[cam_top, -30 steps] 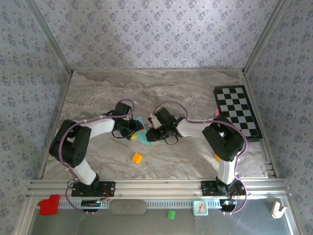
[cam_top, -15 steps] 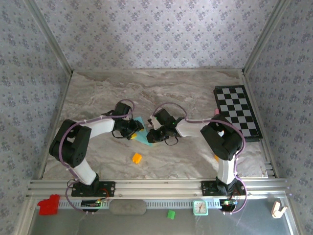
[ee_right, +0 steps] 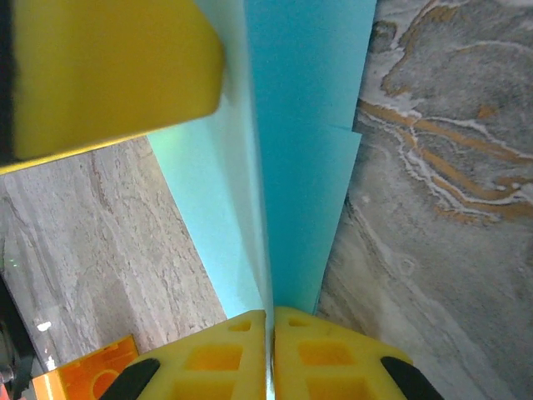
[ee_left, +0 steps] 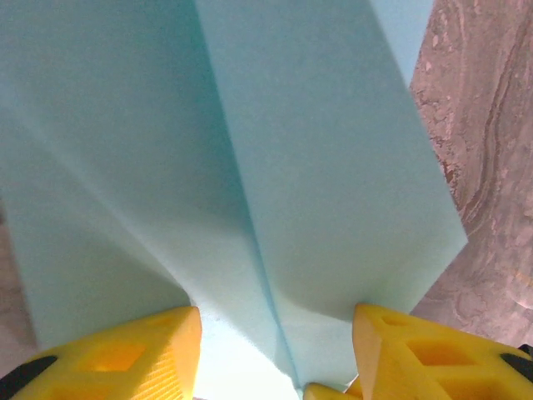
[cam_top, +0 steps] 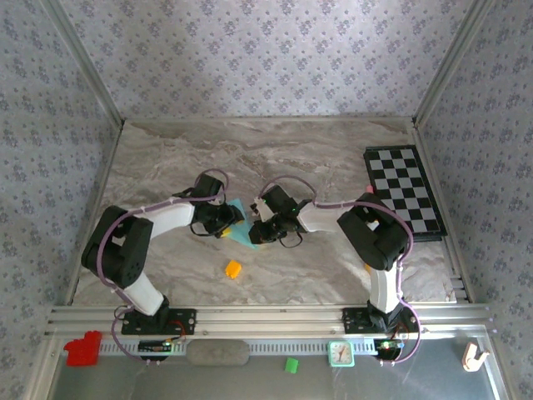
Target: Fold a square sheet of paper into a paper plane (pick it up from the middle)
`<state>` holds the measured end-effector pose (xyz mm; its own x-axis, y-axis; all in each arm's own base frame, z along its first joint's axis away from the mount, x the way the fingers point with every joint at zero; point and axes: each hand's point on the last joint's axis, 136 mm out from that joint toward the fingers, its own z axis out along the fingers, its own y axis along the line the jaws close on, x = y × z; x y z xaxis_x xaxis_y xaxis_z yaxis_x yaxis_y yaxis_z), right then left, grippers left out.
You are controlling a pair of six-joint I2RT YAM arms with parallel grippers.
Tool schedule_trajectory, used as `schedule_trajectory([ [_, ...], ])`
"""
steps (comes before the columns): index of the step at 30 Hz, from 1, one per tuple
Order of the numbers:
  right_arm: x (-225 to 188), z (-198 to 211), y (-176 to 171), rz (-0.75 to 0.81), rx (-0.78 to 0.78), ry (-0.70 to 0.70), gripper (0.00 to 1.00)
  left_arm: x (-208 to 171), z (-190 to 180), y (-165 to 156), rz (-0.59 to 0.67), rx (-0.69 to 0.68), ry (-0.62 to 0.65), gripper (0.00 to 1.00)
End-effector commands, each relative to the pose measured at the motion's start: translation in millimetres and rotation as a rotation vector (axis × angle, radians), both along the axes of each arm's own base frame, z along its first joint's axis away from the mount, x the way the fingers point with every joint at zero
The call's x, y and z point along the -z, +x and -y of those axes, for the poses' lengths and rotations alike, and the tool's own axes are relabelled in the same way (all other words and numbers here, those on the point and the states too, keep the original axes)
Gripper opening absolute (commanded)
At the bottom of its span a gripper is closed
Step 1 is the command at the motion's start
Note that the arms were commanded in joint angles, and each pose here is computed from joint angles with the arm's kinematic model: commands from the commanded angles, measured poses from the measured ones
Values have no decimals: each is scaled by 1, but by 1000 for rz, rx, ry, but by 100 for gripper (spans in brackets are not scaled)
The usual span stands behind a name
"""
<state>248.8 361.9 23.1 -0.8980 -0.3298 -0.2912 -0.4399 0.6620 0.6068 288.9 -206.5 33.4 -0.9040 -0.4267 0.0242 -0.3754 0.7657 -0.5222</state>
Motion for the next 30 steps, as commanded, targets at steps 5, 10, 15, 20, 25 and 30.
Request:
schedule_trajectory([
  [5, 13, 7, -2, -79, 29, -26, 10, -43, -5, 13, 170, 10, -23, 51],
  [10, 15, 8, -2, -111, 40, -14, 10, -39, 2, 9, 196, 14, -112, 41],
  [15, 17, 9, 0, -144, 59, 13, 9, -33, 17, 7, 199, 46, -214, 30],
  [20, 16, 11, 3, -162, 72, 32, 9, -26, 23, 7, 190, 67, -245, 21],
  [25, 16, 12, 4, -171, 76, 42, 10, -21, 29, 9, 179, 78, -266, 15],
  [30, 17, 15, 5, -173, 80, 38, 11, -14, 32, 9, 162, 86, -272, 12],
])
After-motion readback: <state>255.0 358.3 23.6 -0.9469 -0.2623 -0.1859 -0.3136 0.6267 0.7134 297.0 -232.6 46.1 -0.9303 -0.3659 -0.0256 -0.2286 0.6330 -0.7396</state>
